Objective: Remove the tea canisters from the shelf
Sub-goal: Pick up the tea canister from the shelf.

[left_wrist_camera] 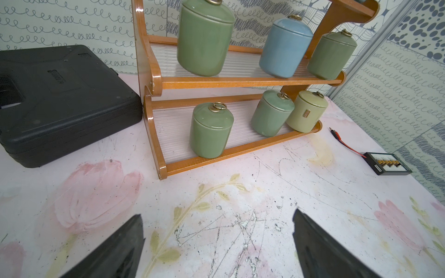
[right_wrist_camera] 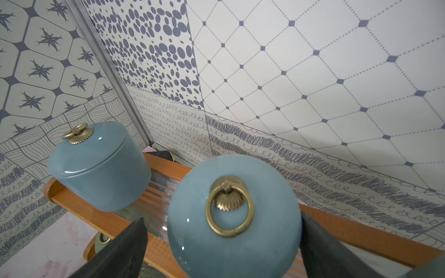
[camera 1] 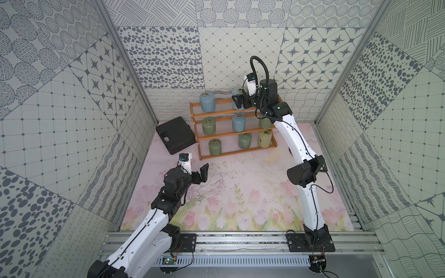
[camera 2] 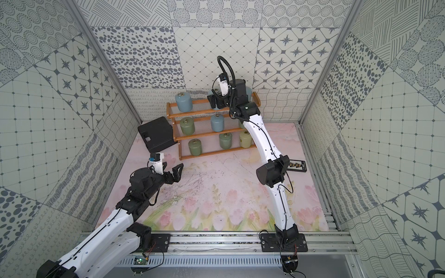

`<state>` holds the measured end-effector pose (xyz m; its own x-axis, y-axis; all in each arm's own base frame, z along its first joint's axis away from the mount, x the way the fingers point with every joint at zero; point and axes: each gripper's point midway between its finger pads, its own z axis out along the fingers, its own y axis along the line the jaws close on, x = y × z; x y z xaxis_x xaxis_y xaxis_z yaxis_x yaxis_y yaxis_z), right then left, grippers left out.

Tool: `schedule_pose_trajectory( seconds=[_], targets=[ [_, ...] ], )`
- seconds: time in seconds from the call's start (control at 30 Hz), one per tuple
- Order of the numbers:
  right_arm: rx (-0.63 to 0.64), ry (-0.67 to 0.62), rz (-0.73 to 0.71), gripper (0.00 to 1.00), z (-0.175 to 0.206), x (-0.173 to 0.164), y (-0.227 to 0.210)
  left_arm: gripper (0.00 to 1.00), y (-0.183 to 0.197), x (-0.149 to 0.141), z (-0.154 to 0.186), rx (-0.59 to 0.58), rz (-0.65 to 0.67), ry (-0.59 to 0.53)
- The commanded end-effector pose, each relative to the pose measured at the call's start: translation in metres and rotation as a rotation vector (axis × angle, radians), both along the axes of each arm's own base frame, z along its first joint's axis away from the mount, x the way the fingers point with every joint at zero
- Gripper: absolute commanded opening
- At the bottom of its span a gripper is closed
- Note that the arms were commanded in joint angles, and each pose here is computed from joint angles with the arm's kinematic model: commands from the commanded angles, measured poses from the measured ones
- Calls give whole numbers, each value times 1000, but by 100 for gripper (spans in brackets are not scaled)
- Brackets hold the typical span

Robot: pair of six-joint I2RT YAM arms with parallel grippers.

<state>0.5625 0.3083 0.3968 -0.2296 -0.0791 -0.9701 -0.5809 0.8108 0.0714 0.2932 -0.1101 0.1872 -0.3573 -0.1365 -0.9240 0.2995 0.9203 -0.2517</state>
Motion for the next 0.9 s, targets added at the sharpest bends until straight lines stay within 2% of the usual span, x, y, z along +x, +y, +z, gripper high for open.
schedule_pose_trajectory(
  seconds=[0.0,0.47,0.87],
  targets=[
    [30,-60,4,100,11,6,7,100,-3,-3,-1,-23,-11,10],
    [31,-85,-56,100,-2,26,6,100,-5,-6,-6,-44,-18,24],
    [58,-117,-36,100,-4,34,14,100,-5,-8,-5,-49,-20,23]
  ],
)
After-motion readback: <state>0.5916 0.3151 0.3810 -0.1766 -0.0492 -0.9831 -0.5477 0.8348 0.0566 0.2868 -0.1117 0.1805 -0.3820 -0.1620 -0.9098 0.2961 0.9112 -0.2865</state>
